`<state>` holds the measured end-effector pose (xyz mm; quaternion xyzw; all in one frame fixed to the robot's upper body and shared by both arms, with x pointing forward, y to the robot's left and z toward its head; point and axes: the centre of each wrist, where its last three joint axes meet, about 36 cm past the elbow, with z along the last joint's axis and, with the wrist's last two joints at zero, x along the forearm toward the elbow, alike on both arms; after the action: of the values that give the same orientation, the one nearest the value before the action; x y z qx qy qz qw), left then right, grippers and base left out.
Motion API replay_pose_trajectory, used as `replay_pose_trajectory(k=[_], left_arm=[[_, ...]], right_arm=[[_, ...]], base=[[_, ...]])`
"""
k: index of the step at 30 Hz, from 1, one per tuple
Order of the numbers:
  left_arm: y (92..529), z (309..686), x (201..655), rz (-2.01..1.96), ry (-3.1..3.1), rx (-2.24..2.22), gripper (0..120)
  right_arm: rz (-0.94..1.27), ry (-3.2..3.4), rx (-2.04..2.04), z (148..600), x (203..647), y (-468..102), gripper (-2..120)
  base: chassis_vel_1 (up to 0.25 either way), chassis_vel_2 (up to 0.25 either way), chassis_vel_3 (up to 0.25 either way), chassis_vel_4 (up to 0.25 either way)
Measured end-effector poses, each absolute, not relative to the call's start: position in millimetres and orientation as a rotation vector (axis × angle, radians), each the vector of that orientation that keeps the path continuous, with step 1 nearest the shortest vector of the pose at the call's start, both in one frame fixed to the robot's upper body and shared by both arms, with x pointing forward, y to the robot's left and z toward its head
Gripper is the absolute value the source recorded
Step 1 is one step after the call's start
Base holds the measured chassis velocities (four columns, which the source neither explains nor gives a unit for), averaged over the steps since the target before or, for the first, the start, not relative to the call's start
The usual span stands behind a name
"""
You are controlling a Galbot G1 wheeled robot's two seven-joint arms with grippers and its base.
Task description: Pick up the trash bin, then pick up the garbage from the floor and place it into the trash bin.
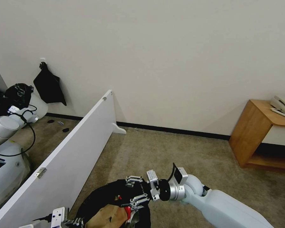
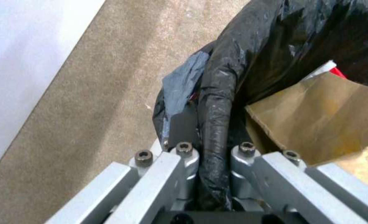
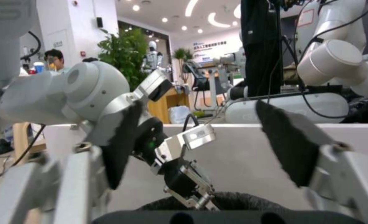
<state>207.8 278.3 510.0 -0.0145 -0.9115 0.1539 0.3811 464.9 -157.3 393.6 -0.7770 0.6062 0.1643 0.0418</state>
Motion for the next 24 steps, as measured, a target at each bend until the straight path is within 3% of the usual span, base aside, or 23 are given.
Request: replay_pose_trajectory(k=[5,7,24], left_arm=[[279,510,208,0.391,-2.327,-0.037,4],[279,510,208,0.391,-2.327,-0.038,4],[278,510,208,0.395,-2.328,-0.038,4]], right_arm=[[0.5,1.859,-2.377,394,465,-159,96],[0.499,1.861,-2.376,394,465,-160,99],[0.514,1.98,-2.206,398,469,-177,100]], base=[[0.0,0.0,0.0,0.0],[0.0,0.0,0.0,0.0],[0.0,0.0,0.0,0.0]])
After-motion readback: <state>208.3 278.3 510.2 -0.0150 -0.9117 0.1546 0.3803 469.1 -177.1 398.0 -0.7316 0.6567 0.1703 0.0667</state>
